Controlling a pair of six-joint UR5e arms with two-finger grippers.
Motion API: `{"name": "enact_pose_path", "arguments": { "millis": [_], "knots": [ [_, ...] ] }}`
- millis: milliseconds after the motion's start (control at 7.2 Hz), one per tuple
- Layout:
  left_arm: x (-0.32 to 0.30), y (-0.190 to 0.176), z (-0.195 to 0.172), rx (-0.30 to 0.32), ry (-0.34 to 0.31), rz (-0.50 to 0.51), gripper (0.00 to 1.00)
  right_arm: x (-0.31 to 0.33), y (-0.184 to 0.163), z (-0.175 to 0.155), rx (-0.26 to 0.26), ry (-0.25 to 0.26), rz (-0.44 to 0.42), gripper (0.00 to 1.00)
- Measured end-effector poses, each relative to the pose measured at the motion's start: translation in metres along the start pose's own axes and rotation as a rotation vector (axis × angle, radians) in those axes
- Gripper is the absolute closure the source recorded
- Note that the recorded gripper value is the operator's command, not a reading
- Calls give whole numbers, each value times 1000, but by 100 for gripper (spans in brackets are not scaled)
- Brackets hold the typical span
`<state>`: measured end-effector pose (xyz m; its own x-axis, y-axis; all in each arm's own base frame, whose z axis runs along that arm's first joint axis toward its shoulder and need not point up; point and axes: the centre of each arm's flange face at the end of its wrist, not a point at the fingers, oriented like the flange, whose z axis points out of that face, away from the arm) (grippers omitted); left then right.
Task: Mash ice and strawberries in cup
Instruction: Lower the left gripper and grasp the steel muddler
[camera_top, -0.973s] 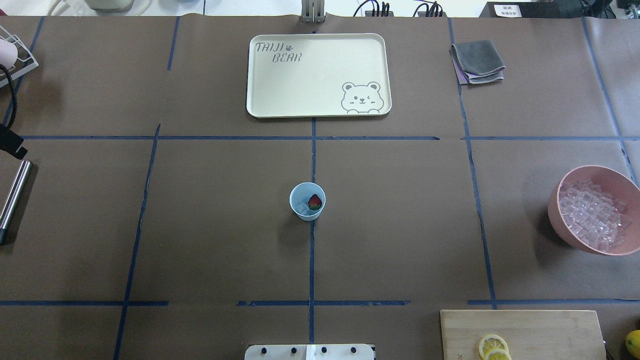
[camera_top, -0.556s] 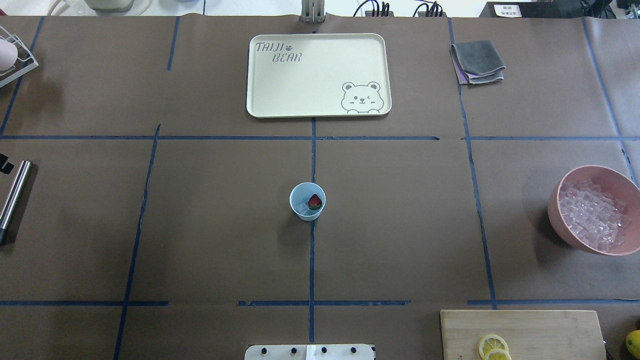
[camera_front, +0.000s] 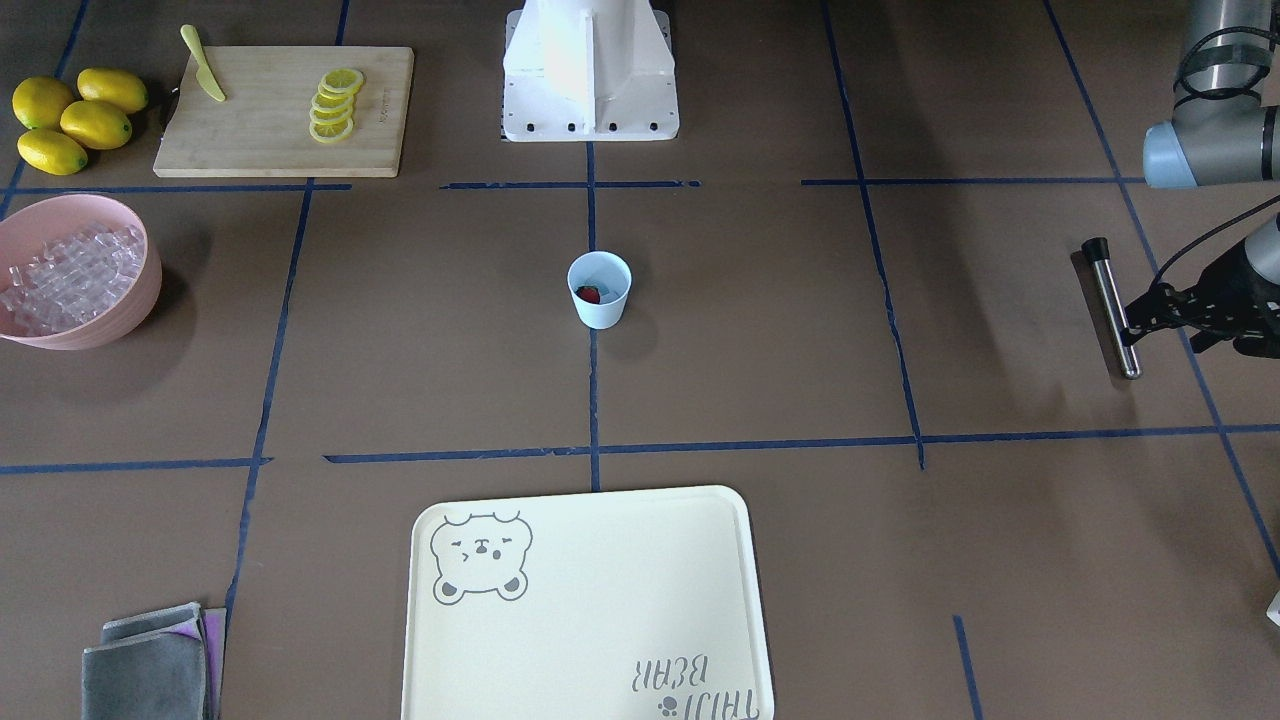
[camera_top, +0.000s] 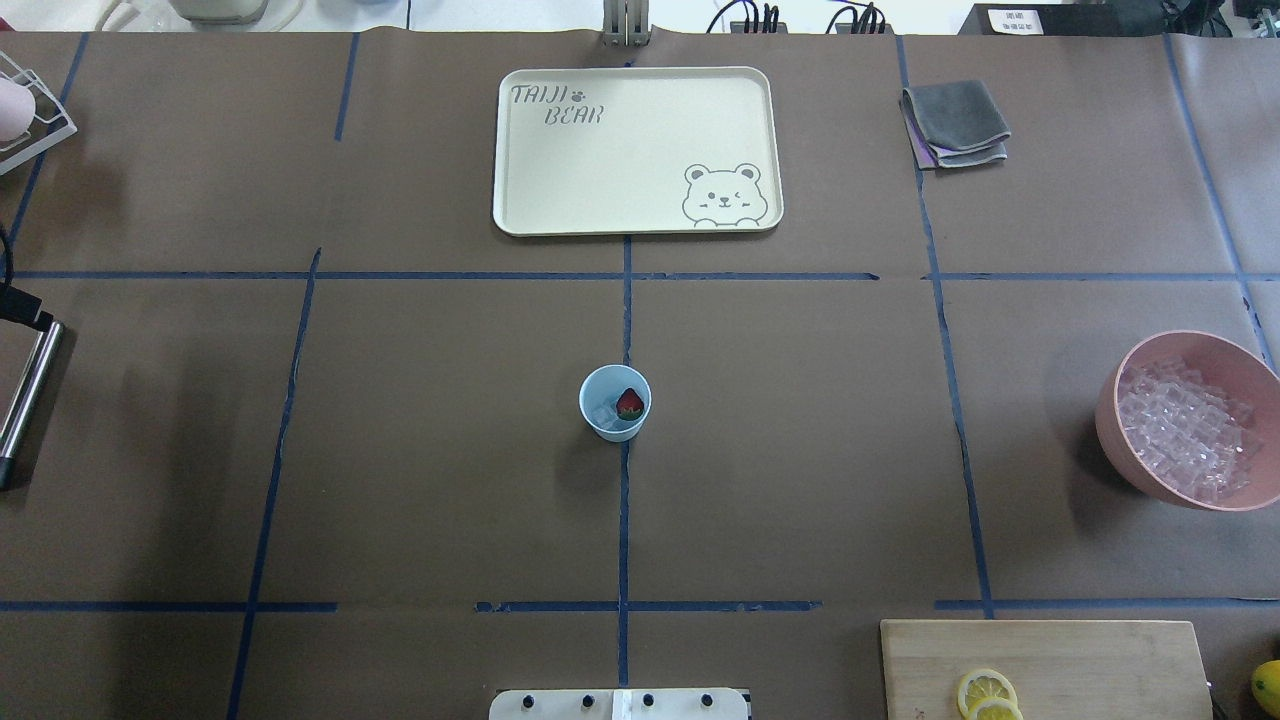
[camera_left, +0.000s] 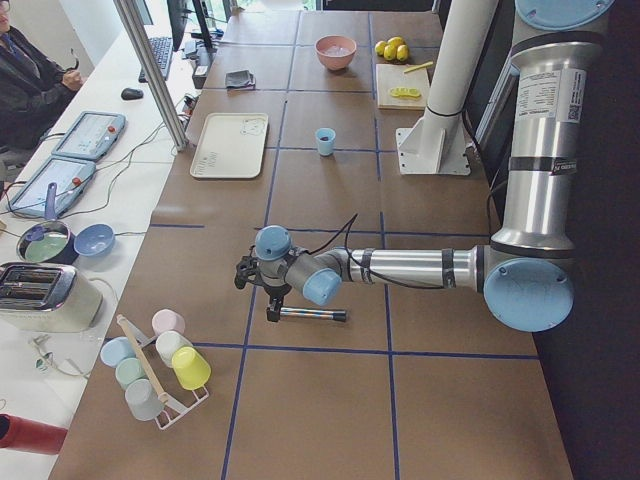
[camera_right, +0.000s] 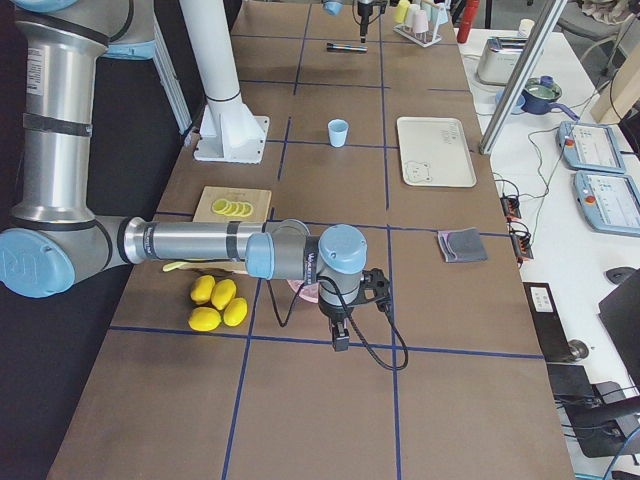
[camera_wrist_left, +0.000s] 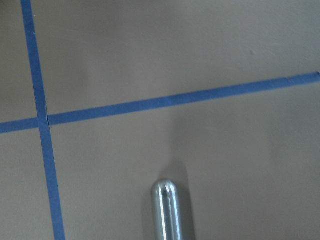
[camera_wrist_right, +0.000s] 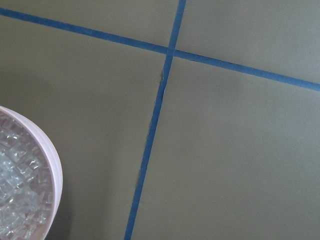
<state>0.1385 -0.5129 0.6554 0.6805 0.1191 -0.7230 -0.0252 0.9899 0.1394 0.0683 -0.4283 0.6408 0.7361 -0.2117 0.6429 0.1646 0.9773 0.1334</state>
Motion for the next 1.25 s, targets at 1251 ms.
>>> {"name": "enact_pose_path", "arguments": {
  "millis": [1251],
  "knots": [
    [21, 13, 39, -61, 3, -22, 14, 2, 4, 3, -6, 0, 4, 1]
  ]
}}
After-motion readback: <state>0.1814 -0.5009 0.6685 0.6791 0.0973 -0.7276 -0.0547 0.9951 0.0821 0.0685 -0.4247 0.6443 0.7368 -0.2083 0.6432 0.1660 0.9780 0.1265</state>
